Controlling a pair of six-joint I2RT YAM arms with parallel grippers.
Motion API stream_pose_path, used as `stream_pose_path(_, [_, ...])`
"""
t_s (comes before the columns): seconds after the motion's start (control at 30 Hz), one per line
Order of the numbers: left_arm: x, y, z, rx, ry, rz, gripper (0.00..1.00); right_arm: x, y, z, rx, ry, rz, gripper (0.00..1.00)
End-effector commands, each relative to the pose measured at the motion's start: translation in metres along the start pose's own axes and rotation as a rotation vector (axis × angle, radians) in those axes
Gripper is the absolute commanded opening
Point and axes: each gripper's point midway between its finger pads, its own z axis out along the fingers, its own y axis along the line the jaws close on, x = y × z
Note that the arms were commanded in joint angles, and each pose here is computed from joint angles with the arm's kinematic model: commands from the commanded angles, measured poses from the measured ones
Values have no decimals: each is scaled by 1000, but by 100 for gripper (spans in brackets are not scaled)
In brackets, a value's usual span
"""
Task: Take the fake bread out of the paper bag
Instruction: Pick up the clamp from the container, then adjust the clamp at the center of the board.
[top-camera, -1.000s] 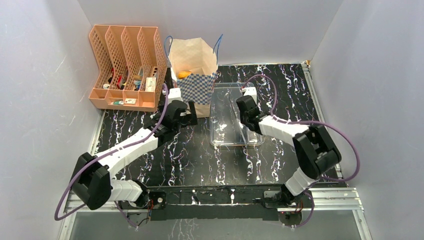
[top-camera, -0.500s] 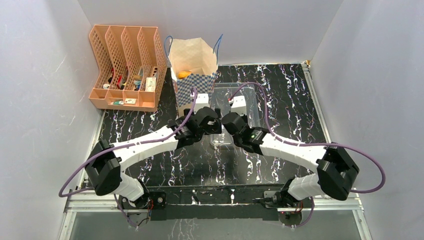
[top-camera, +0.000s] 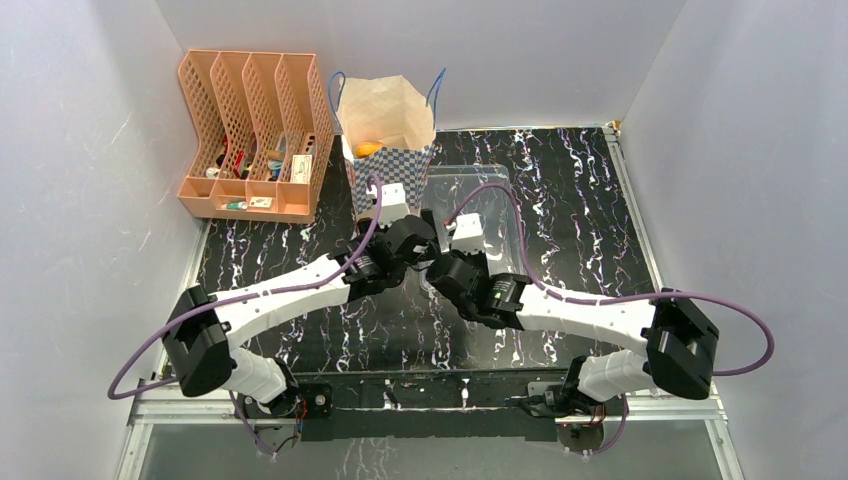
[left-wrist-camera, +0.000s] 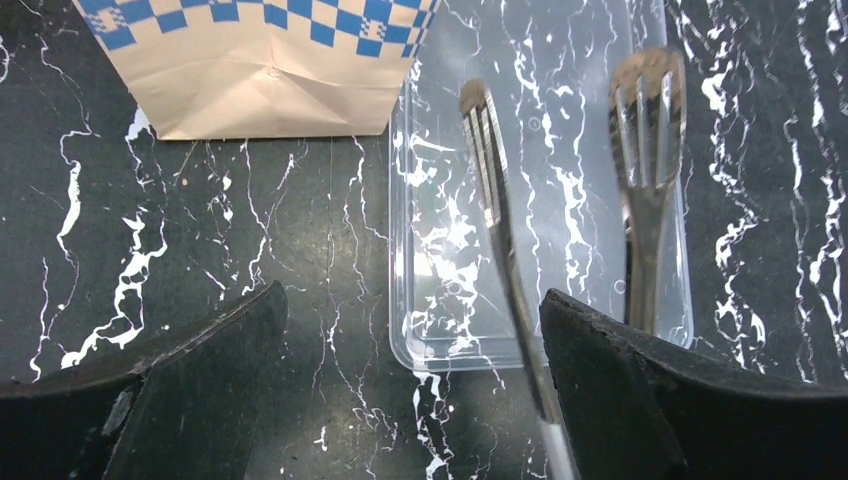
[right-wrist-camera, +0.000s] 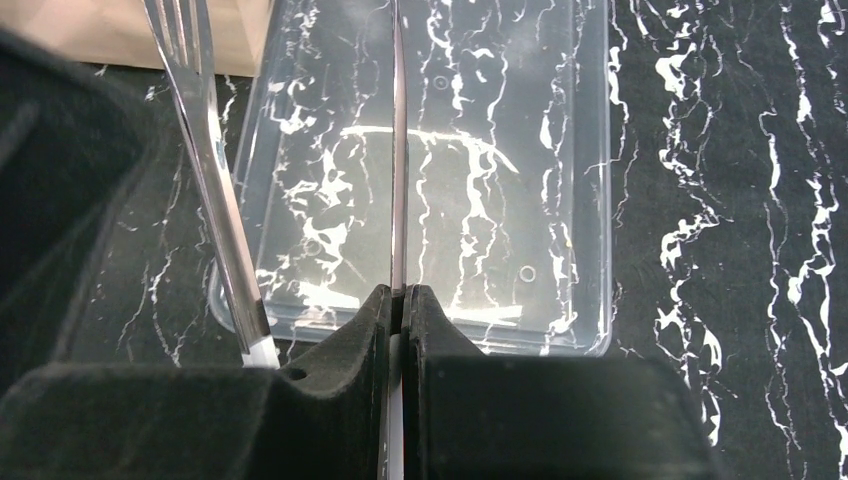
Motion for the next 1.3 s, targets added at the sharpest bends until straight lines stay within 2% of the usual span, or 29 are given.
stream_pose_path(0.0, [-21, 5, -9, -14, -81, -59, 98, -25, 12, -12, -19, -71, 100, 0])
stream_pose_path(0.37, [-9, 7, 3, -50, -66, -39, 96, -43, 24, -30, -56, -107, 148, 0])
stream_pose_path(0.57, [-9, 17, 4, -76, -106, -73, 87, -57, 24, -39, -83, -130, 186, 0])
stream_pose_path(0.67, [-13, 21, 5, -94, -138, -84, 79, -61, 24, -40, -91, -135, 194, 0])
stream_pose_path(0.73, [-15, 22, 6, -100, -156, -87, 67, -63, 25, -41, -94, -141, 198, 0])
stream_pose_path(0.77, [-17, 23, 7, -103, -165, -91, 60, -64, 26, -41, -95, -143, 201, 0])
stream_pose_path(0.83, [-20, 25, 7, -120, -187, -95, 37, -66, 27, -41, -96, -147, 202, 0])
stream_pose_path(0.9, [-24, 27, 7, -138, -208, -101, 24, -66, 28, -40, -92, -150, 200, 0])
stream_pose_path(1.03, [-31, 33, 4, -168, -240, -111, 14, -66, 29, -37, -79, -155, 195, 0])
stream_pose_path(1.13, [-33, 45, -1, -204, -258, -116, 0, -67, 24, -34, -40, -168, 190, 0])
stream_pose_path(1.27, [-39, 72, -15, -269, -302, -129, 0, -73, 7, -26, 11, -175, 205, 0])
